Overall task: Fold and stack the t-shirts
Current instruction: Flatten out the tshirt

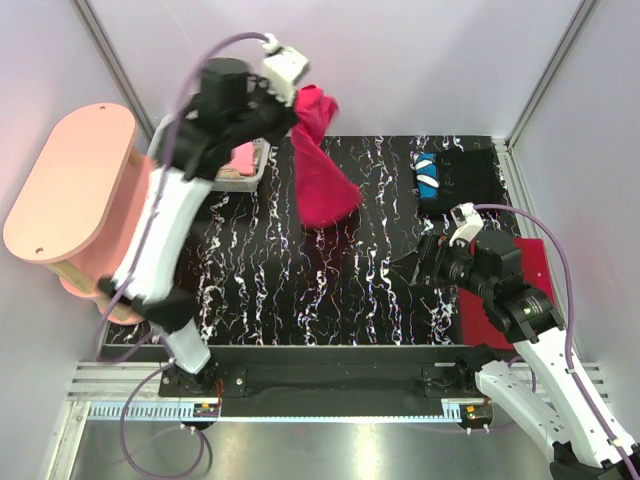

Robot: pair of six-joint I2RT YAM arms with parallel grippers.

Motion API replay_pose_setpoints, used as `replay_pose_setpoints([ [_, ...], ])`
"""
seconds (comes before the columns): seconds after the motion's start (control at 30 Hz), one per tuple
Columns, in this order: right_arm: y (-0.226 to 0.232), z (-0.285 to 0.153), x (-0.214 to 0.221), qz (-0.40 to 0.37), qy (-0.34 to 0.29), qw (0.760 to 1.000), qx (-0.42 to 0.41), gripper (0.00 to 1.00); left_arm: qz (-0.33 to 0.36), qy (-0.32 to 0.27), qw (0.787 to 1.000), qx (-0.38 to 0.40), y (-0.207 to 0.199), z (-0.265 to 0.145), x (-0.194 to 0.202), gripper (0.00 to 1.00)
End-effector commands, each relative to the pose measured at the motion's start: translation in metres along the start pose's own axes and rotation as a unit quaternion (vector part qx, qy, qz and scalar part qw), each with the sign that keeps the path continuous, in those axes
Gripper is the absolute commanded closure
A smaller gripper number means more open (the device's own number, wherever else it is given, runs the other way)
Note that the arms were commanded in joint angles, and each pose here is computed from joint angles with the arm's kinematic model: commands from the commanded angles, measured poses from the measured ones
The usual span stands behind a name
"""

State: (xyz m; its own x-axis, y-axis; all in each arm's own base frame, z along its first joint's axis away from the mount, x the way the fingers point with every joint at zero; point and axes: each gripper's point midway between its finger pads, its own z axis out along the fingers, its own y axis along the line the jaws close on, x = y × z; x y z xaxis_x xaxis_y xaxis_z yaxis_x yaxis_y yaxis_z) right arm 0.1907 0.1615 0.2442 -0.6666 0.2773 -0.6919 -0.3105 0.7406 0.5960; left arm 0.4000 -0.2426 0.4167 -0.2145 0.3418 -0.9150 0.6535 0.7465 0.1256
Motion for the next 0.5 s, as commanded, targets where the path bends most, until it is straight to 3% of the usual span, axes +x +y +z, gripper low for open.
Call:
replay_pose_setpoints([
  [0.0,0.021,-0.008,-0.017,-0.023,-0.025,0.999,-0.039,0.06,0.048,-0.086,0.995,-0.014,-0.021,-0.105,-0.045,1.00],
  [0.17,0.026,-0.011,-0.018,-0.021,-0.028,0.998,-0.050,0.06,0.111,-0.033,0.993,0.028,-0.083,-0.104,0.000,1.00],
  [0.47,0.023,-0.019,-0.009,-0.013,-0.035,0.998,-0.050,0.07,0.108,-0.047,0.992,0.052,-0.097,-0.099,-0.014,1.00],
])
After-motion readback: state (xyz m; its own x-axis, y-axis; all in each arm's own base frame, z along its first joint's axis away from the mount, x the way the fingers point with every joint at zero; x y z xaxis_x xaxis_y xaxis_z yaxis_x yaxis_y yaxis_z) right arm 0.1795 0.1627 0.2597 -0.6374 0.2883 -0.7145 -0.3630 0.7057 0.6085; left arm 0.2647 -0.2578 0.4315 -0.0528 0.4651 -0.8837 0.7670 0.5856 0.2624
